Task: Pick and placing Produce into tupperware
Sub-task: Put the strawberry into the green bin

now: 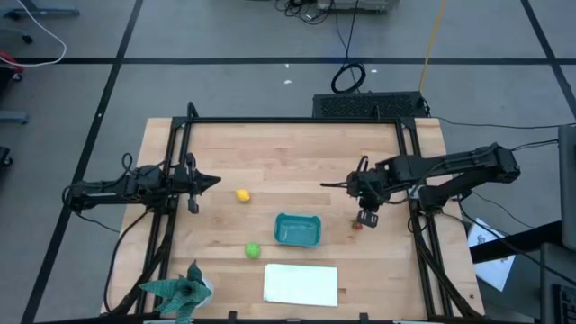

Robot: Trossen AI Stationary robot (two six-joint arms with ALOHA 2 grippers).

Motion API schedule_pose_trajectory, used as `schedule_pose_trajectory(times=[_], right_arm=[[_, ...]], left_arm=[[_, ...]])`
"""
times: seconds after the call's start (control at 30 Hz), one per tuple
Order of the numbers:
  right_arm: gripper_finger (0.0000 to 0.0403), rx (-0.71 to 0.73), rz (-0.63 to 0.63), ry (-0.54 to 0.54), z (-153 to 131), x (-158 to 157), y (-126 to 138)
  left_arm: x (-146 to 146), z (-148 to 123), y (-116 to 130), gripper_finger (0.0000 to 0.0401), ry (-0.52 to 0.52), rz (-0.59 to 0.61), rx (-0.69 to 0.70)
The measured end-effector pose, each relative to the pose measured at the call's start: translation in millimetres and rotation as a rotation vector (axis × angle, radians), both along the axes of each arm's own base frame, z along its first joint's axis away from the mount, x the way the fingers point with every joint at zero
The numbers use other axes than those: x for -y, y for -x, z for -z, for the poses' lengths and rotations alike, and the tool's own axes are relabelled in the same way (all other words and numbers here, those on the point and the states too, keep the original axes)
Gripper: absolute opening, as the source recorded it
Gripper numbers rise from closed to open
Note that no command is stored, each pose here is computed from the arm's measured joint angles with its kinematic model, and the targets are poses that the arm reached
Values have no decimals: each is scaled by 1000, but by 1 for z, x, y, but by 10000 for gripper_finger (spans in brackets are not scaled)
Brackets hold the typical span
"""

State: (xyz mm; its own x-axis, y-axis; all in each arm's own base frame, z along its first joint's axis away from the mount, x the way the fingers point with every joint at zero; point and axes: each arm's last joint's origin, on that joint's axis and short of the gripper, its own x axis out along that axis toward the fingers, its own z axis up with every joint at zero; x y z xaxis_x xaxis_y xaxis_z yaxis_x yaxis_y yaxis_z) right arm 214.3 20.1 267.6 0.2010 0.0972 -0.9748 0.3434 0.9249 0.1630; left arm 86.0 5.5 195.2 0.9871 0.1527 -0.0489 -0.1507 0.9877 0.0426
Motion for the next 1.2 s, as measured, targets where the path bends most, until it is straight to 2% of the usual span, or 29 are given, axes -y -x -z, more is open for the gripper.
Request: schedule_pose_trajectory(times=[0.73, 0.93, 1.2], right_arm=[[9, -28, -28, 5, 4, 0, 4], [65, -39, -46, 8, 5, 0, 5], [188, -38, -79, -38, 4, -1, 6]], left_arm=[[0, 1, 0, 5, -5, -6, -7], [0, 1, 0, 5, -5, -6, -7], [0, 1, 0, 5, -5, -7, -8]])
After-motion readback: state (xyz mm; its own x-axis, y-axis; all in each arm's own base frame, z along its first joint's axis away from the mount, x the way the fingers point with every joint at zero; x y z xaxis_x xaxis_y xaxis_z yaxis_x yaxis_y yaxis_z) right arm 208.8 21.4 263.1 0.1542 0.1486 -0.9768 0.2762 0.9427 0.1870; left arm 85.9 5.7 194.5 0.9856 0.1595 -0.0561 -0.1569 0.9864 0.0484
